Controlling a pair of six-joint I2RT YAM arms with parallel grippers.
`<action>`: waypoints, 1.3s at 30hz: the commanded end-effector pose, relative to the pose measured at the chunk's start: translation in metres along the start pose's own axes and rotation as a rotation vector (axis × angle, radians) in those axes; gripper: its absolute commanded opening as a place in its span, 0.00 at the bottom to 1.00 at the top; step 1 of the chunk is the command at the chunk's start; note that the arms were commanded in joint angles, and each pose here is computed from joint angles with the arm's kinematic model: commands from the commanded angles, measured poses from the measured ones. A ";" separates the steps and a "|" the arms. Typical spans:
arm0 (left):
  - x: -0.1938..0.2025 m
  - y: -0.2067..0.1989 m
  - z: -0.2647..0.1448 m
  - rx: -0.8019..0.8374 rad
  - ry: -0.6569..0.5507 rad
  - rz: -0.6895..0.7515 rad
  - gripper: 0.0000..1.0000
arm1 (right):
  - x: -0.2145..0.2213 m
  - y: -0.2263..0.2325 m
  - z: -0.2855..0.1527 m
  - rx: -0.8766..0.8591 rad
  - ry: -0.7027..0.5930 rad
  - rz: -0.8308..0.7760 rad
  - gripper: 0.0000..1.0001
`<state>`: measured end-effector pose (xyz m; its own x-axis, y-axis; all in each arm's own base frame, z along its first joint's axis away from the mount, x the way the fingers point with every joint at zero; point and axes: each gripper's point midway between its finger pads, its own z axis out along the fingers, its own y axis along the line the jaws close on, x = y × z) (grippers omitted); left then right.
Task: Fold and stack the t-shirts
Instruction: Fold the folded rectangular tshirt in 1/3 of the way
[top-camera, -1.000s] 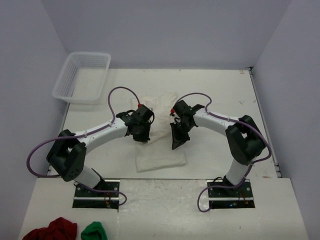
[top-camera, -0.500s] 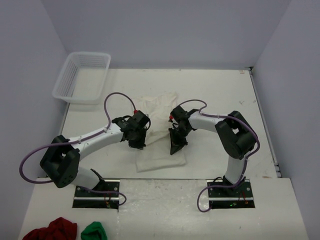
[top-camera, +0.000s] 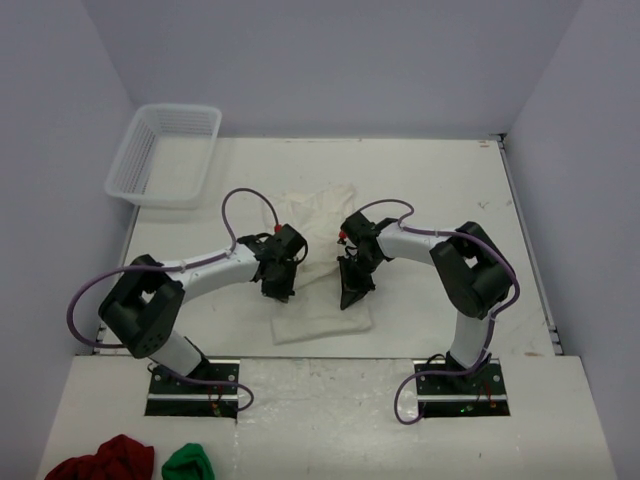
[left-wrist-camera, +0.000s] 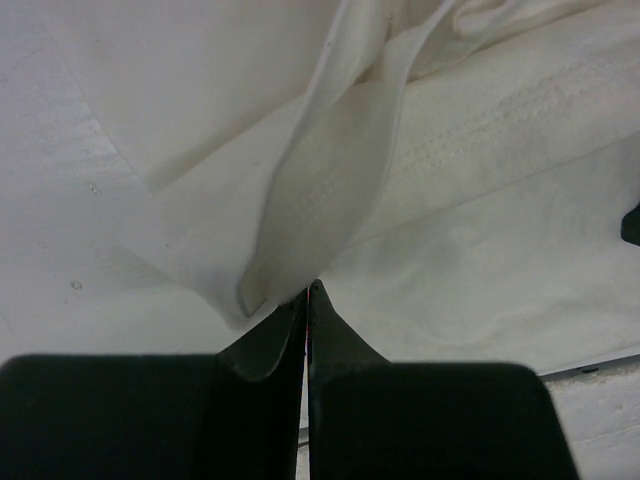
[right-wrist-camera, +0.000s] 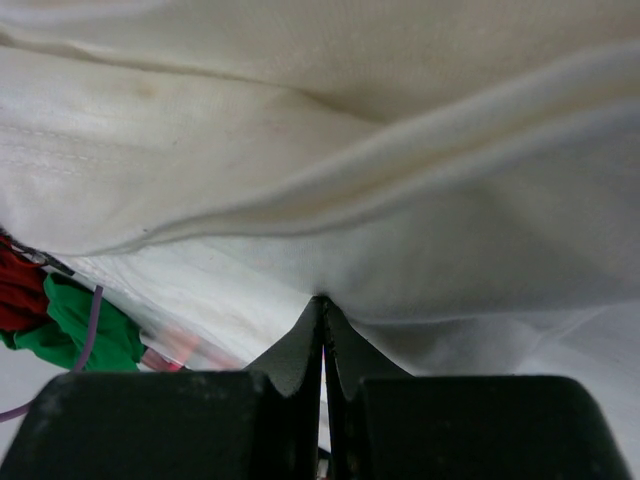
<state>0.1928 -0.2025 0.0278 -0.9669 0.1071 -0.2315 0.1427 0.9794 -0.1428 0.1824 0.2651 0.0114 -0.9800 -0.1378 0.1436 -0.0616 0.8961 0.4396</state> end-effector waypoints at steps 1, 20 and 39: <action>-0.020 -0.007 0.004 0.004 -0.070 0.046 0.00 | -0.003 -0.001 0.004 0.002 -0.022 -0.005 0.00; -0.100 -0.024 0.020 -0.009 -0.187 0.120 0.00 | 0.004 0.004 0.014 0.030 0.017 -0.009 0.00; -0.228 0.046 -0.028 -0.082 -0.343 -0.057 0.00 | 0.010 -0.007 0.029 0.049 0.051 0.007 0.00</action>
<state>0.4137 -0.1752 0.0710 -0.8654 -0.0001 -0.5011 0.0489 0.9952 -0.0847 0.1720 0.2767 0.0089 -0.9719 -0.1448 0.1858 -0.0443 0.8871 0.4595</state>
